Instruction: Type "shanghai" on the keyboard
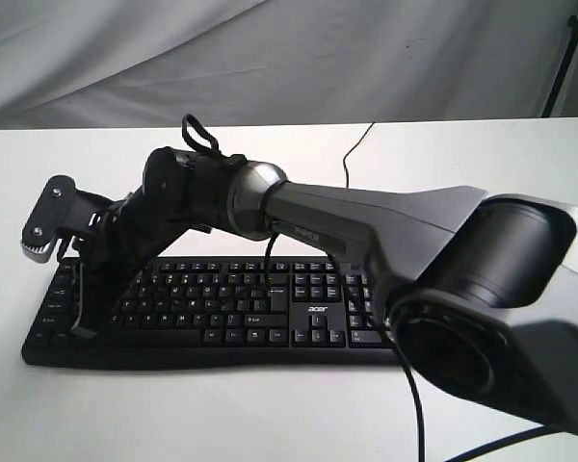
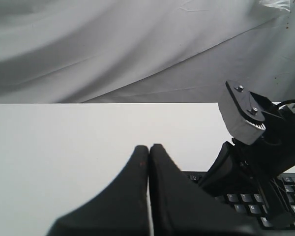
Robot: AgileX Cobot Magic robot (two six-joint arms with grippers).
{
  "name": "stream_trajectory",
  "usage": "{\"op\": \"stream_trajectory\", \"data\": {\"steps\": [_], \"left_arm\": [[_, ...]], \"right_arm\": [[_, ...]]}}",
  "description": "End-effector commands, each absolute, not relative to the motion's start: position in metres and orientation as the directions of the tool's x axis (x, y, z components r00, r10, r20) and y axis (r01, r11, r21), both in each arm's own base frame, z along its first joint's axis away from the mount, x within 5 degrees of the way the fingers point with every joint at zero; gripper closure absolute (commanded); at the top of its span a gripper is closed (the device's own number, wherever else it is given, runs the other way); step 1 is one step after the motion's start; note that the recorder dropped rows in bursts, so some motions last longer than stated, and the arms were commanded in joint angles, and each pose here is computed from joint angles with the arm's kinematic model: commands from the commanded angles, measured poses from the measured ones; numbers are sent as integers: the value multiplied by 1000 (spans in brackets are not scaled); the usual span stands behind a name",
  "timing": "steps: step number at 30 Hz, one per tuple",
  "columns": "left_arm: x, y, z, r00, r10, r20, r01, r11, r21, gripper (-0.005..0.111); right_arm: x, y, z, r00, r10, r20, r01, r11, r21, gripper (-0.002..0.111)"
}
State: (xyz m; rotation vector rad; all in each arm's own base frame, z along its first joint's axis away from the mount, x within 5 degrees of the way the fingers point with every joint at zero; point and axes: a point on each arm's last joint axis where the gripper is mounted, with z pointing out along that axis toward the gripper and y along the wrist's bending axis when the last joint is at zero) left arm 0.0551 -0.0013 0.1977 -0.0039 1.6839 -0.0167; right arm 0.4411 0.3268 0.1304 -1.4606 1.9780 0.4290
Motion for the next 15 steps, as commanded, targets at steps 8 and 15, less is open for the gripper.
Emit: {"op": "stream_trajectory", "data": {"steps": [8,15], "left_arm": [[55,-2,198,-114,-17,-993,11,1000,-19,106],[55,-2,198,-114,-17,-993,11,1000,-19,106]], "right_arm": [[442,327,129,-159,-735,-660,-943,311,-119,108],[442,326,129,-150,-745,-650,-947,298,-124,108]]}}
